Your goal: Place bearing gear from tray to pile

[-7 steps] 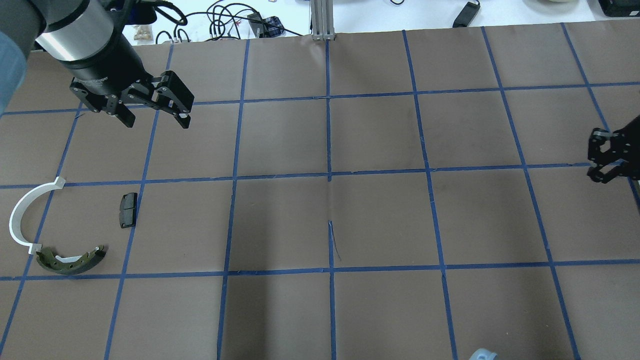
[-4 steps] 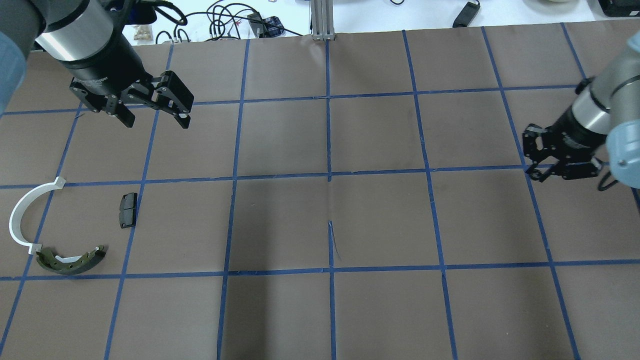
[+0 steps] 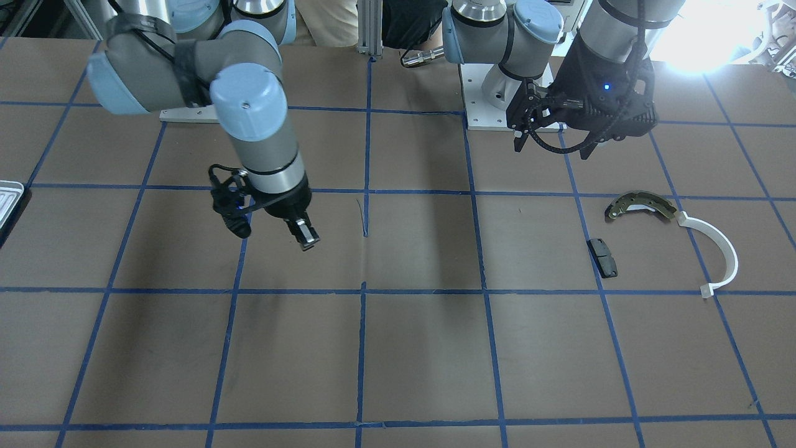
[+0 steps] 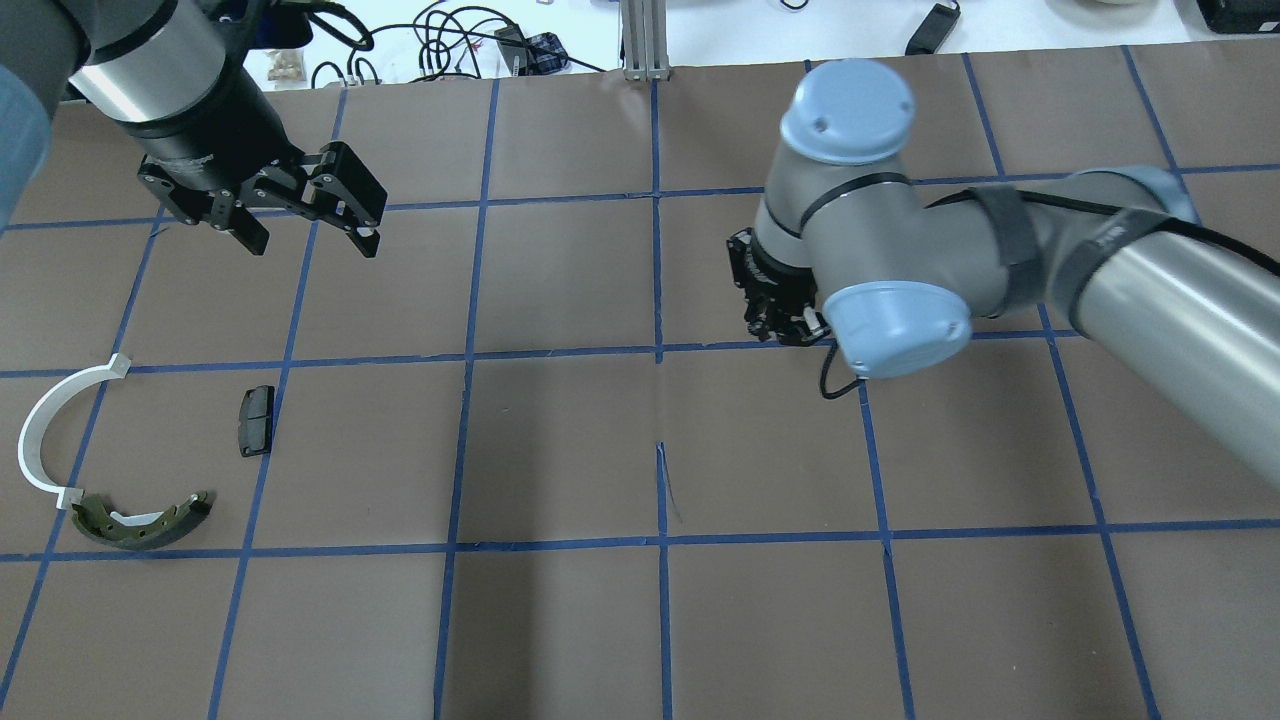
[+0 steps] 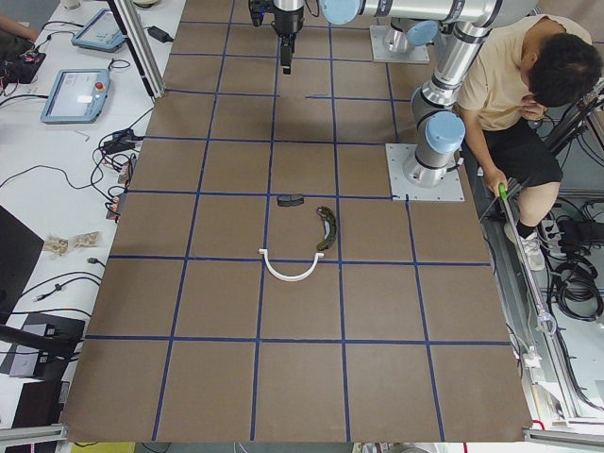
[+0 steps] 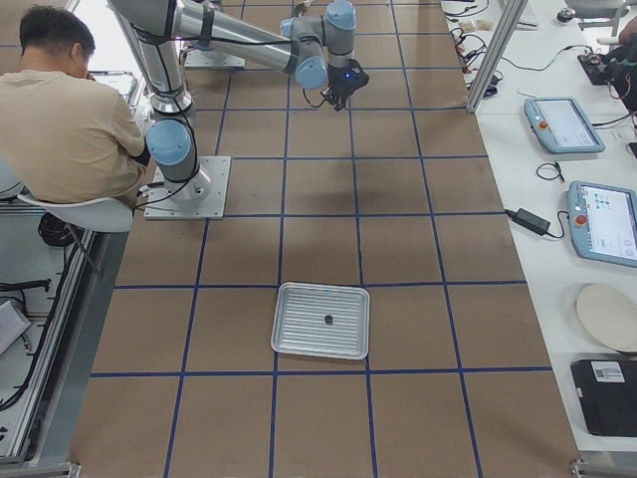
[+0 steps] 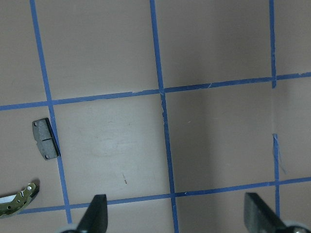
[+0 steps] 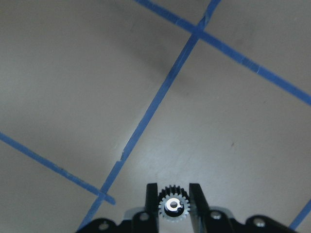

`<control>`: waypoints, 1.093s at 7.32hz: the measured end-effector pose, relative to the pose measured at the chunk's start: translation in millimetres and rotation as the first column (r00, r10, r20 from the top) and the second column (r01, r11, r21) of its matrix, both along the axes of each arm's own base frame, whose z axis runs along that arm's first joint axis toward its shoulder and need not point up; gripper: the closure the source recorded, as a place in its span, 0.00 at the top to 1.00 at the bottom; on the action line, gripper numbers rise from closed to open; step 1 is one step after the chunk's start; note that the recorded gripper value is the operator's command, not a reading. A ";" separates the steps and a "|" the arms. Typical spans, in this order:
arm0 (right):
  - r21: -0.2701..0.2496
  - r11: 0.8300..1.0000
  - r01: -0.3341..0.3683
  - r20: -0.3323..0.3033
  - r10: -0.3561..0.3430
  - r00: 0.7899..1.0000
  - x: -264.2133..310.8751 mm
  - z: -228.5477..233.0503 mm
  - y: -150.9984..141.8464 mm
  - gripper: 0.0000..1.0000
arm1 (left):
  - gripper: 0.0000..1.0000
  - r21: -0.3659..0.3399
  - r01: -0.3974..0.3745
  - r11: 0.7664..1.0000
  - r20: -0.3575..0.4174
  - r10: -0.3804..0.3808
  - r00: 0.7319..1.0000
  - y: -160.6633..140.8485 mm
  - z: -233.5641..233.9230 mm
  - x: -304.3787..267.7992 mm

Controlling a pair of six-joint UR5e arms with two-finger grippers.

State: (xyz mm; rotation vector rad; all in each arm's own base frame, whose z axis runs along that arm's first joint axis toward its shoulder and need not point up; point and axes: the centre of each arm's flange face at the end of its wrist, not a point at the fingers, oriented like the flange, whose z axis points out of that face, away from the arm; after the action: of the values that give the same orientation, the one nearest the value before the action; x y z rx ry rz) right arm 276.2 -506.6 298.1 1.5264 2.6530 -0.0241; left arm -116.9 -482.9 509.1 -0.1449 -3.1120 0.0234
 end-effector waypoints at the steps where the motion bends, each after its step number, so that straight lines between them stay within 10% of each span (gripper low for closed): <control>1: 0.015 0.999 0.030 0.005 -0.031 1.000 33.8 -17.9 -8.7 0.15 | 1.00 0.000 0.000 1.000 0.000 0.000 1.000 -0.1 -0.1 0.0; 3: 0.015 0.995 0.094 0.019 -0.095 0.995 76.8 -52.9 -16.3 0.83 | 1.00 0.000 0.000 1.000 0.000 0.000 1.000 -0.2 -0.2 0.0; 4: 0.014 0.995 0.097 0.016 -0.097 0.995 85.3 -64.3 -17.0 1.00 | 1.00 0.000 0.000 1.000 0.000 0.000 1.000 -0.2 -0.2 0.0; 8: 0.013 0.999 -0.030 -0.032 0.031 0.999 54.1 -42.7 -29.7 1.00 | 1.00 0.004 -0.001 1.000 0.000 0.001 1.000 -0.6 -1.6 -0.1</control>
State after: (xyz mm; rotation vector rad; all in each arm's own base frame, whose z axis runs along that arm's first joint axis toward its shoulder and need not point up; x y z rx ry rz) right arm 330.3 -536.3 255.4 1.5018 2.7061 -0.0301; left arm -117.0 -483.5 507.5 -0.1431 -3.1116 0.0174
